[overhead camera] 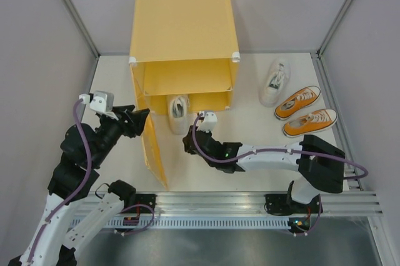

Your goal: Place and organize the shoes in the shoe cabinet

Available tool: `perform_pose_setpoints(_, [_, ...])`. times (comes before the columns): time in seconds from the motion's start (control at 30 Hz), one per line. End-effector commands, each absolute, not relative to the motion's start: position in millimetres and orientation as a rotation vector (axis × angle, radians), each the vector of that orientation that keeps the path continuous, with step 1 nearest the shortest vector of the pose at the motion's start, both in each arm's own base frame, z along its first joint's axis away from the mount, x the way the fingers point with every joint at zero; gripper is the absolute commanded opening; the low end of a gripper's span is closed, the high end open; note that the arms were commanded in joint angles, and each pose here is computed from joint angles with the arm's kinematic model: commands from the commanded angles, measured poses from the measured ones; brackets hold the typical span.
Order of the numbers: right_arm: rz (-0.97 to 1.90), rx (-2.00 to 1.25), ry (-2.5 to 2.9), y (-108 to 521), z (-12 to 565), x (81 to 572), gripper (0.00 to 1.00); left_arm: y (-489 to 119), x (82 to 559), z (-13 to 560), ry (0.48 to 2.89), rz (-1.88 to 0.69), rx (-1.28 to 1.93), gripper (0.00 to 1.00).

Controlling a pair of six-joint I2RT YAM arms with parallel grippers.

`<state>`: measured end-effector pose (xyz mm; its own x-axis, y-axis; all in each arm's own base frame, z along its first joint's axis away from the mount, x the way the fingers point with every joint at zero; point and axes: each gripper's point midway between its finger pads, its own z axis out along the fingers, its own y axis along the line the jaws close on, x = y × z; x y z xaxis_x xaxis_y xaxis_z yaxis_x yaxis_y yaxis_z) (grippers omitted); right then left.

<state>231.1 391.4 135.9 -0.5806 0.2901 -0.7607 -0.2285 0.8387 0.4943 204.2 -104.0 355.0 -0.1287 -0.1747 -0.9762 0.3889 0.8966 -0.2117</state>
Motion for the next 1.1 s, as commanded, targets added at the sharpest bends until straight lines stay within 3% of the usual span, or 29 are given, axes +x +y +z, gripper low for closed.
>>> perform_pose_setpoints(0.0, [0.712,0.028,2.096,396,102,219,0.35,-88,205,314,1.746,-0.343,0.211,0.60])
perform_pose_setpoints(0.27, [0.753,-0.013,2.102,430,78,231,0.31,-95,206,310,1.715,-0.373,0.241,0.59])
perform_pose_setpoints(1.07, [0.851,0.040,2.054,441,68,312,0.30,-105,204,303,1.719,-0.420,0.282,0.54])
